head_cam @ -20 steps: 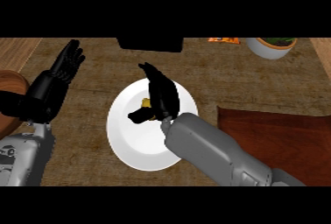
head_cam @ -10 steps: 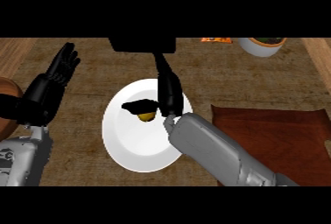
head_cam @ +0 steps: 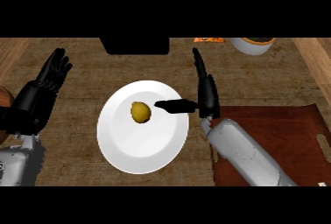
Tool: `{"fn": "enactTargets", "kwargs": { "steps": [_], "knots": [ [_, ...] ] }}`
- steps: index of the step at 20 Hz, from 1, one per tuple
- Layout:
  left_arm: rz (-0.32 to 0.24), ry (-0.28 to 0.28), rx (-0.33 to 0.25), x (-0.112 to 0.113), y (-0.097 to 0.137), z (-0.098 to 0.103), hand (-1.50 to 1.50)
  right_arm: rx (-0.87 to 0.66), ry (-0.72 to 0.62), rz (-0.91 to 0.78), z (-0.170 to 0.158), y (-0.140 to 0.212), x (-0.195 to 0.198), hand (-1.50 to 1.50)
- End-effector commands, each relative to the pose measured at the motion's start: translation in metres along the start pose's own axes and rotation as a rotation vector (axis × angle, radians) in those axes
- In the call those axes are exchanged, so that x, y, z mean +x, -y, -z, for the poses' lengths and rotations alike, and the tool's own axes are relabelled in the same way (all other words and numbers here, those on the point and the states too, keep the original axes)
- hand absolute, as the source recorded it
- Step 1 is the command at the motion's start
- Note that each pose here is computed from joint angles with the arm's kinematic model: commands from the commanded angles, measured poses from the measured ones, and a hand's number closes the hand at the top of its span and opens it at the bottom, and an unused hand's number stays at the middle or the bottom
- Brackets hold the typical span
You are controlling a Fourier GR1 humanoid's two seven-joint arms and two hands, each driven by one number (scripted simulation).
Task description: Pick the lemon from the tray and place it in the plate
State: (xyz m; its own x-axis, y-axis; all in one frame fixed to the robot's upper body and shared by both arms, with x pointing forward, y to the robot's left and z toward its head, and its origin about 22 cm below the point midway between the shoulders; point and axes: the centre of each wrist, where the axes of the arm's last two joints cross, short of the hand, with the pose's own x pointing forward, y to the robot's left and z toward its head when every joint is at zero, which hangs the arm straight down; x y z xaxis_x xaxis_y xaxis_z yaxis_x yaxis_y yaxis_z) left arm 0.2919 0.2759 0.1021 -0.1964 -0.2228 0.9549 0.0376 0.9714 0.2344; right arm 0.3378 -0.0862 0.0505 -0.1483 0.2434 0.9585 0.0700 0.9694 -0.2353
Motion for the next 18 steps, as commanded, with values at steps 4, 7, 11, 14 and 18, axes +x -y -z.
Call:
{"fn": "enactTargets", "kwargs": {
  "steps": [4, 7, 11, 14, 18],
  "knots": [
    [-0.002, -0.003, 0.017, -0.007, -0.015, -0.004, 0.00, 0.005, 0.049, -0.015, -0.027, 0.076, -0.034, -1.50],
    [0.012, -0.003, 0.002, -0.007, -0.012, 0.010, 0.00, 0.019, 0.027, -0.008, -0.028, 0.110, -0.037, -1.50],
    [0.011, -0.016, 0.000, 0.010, -0.004, 0.009, 0.00, 0.031, 0.031, -0.046, -0.024, 0.142, -0.043, -1.50],
    [-0.002, -0.018, 0.006, -0.014, -0.034, -0.021, 0.00, 0.026, 0.054, -0.049, -0.052, 0.152, -0.055, -1.50],
    [-0.015, -0.002, -0.009, -0.006, 0.003, -0.009, 0.00, -0.022, 0.077, -0.117, -0.038, 0.175, -0.046, -1.50]
  ]
}}
